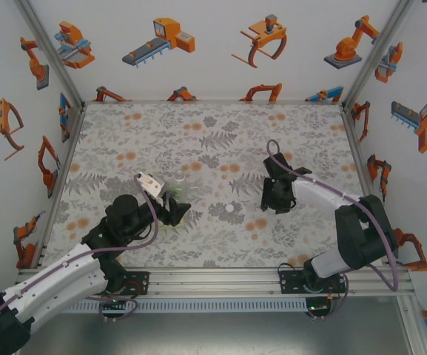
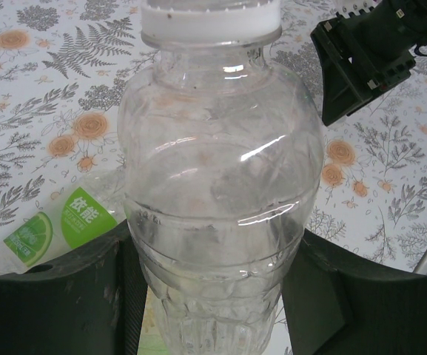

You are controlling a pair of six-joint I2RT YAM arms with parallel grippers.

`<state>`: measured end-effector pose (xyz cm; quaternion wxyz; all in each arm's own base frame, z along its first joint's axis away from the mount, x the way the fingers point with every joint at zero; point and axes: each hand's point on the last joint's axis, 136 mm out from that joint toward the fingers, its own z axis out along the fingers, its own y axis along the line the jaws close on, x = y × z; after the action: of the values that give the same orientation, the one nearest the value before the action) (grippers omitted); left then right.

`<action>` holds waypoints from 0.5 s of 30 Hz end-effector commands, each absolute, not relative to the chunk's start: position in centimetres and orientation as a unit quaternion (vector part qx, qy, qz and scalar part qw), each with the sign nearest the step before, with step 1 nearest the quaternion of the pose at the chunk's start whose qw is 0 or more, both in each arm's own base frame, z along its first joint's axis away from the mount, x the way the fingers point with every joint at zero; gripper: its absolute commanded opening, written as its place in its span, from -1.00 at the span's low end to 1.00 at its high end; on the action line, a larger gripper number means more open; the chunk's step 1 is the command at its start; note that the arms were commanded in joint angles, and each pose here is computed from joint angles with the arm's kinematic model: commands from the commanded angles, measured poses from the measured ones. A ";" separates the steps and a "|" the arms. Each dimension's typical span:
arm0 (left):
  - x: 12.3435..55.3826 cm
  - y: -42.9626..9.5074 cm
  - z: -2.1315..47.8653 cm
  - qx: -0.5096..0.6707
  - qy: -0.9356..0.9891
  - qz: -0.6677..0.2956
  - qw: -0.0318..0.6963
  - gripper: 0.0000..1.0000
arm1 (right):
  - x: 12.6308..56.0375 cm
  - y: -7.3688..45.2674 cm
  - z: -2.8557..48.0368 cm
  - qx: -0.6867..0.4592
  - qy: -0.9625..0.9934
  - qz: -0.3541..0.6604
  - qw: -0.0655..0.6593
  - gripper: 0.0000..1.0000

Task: Screw on the bottle caps

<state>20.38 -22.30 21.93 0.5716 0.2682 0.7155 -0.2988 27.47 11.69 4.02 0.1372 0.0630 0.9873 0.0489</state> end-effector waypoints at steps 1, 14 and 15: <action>20.5 -22.5 24.5 0.255 0.694 -0.319 0.593 -1.00 | 28.2 11.6 6.0 0.063 0.984 0.055 0.158 -0.08; 20.5 -22.4 24.7 0.255 0.693 -0.319 0.594 -1.00 | 28.0 11.7 5.0 0.062 0.986 0.052 0.145 -0.11; 20.5 -22.4 24.6 0.254 0.693 -0.319 0.594 -1.00 | 28.0 11.8 4.9 0.061 0.986 0.053 0.144 -0.11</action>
<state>20.41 -22.32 21.96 0.5720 0.2678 0.7152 -0.2993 27.85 11.87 4.78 0.1459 0.0618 0.9859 0.0537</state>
